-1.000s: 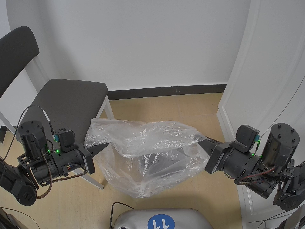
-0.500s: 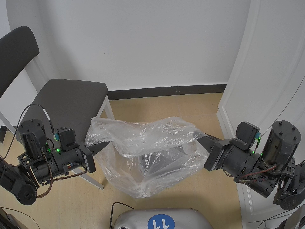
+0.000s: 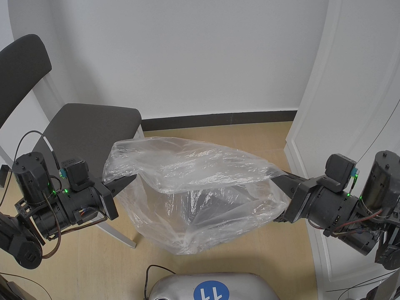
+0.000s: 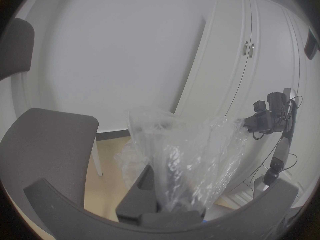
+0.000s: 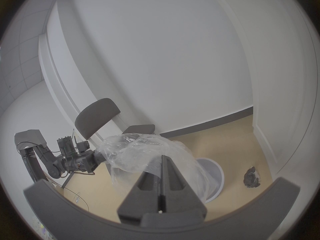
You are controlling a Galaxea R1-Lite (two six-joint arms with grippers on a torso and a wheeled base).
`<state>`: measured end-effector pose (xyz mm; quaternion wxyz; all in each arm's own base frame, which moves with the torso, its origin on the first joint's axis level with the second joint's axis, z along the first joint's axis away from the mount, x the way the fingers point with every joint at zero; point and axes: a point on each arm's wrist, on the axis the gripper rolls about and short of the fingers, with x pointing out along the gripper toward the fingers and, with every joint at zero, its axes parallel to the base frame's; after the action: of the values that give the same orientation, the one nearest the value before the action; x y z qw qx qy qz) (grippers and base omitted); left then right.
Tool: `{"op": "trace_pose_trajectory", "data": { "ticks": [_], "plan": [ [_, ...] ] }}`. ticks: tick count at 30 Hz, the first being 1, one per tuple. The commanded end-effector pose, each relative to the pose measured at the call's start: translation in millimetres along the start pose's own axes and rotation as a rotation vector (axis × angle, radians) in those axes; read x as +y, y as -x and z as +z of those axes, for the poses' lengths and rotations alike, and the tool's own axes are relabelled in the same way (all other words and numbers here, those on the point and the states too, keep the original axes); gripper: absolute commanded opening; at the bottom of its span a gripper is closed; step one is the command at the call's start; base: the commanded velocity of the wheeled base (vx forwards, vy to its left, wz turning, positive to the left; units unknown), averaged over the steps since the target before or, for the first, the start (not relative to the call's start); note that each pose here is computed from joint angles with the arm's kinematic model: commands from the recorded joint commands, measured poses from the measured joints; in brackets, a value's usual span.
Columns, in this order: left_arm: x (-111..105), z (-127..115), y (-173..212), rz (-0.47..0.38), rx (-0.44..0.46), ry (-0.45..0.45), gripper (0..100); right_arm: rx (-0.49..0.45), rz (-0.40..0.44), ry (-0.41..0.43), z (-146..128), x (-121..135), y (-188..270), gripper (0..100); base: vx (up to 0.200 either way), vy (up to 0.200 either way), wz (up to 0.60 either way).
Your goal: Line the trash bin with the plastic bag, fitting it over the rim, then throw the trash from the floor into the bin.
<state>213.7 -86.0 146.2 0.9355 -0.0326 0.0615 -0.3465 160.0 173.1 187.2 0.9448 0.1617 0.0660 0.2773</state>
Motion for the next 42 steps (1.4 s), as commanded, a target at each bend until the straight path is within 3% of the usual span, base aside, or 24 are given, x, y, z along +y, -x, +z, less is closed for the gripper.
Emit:
{"op": "trace_pose_trajectory", "data": {
  "ticks": [1, 12, 20, 34, 42],
  "plan": [
    [-5.6, 10.8, 9.5, -0.011, -0.053, -0.011, 0, -0.053, 0.001, -0.009, 18.6, 0.0, 9.9, 0, 0.000, 0.000, 0.00],
    [-6.8, 25.2, 21.0, 0.001, -0.121, -0.005, 0, -0.046, -0.121, 0.048, 35.0, -21.2, 12.5, 0, 0.000, 0.000, 0.00],
    [-8.1, 24.4, 19.1, -0.008, -0.117, -0.005, 0, -0.006, -0.207, 0.067, 36.3, -22.1, 11.7, 0, 0.000, 0.000, 0.00],
    [-15.8, 28.6, 12.6, -0.055, -0.127, 0.050, 0, 0.105, -0.230, 0.141, 13.2, -24.4, -8.2, 0, 0.000, 0.000, 0.00],
    [-12.7, 20.1, -9.5, -0.068, -0.081, 0.071, 0, 0.183, -0.252, 0.188, -1.2, -37.1, -24.1, 0, 0.000, 0.000, 0.00]
  ]
}}
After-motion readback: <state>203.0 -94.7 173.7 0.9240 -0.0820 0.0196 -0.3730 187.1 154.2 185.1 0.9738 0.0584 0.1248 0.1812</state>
